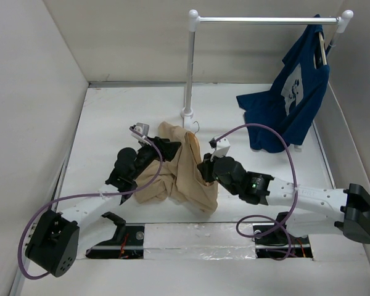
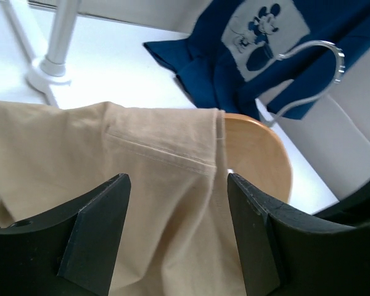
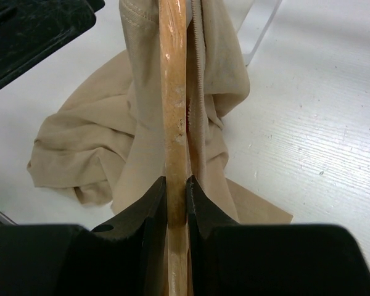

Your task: Place the t-shirt on the hanger

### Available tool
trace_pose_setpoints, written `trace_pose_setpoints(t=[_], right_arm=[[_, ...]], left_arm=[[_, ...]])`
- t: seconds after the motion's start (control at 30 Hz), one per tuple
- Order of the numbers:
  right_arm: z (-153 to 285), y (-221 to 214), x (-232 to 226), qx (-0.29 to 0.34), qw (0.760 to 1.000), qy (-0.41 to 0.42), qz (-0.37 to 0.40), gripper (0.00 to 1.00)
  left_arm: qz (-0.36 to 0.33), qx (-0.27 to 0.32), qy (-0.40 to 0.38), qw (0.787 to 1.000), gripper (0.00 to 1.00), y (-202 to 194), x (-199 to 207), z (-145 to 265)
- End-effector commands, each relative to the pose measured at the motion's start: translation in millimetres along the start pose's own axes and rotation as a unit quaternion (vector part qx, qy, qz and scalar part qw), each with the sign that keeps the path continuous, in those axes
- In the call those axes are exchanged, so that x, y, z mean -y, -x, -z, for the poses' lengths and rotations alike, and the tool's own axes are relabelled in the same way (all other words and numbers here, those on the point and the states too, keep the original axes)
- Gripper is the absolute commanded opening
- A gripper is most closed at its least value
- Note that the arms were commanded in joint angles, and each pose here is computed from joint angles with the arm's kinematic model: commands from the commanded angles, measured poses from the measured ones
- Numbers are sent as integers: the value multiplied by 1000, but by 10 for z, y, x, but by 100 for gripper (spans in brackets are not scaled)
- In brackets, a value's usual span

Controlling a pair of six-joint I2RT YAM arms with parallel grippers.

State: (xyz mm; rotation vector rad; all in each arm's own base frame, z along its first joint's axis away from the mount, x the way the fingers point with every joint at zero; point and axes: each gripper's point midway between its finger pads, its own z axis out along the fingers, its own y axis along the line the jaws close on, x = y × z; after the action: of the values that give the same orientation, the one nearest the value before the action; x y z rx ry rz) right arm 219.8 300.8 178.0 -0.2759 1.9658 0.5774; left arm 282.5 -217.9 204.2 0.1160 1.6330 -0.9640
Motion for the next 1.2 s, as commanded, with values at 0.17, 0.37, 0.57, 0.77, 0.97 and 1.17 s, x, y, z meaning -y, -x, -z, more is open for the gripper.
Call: trace_pose_setpoints(t=[0.17,0.37,0.57,0.77,0.97,1.17], right_arm=[[106,372,-76,51,998,19,-20,0],[116,365,-113,47,999,22,-17,0],[166,411,-118,50,998,20,-15,0],[273,461,-80,53,998,16,-12,0],[262,465,-82,52,998,14,-10,0],[231,469,-127,52,998,20,-10,0]], left_arm=[[-40,33,-24,998,57,326,153,-173],[-43,15,-50,998,42,332,253,-284],[-39,28,-56,997,0,464,328,-324],[-31,26,-36,999,0,486,275,-348],[-25,11,-19,999,36,362,210,-170],[-27,-22,-58,998,56,61,242,-73]])
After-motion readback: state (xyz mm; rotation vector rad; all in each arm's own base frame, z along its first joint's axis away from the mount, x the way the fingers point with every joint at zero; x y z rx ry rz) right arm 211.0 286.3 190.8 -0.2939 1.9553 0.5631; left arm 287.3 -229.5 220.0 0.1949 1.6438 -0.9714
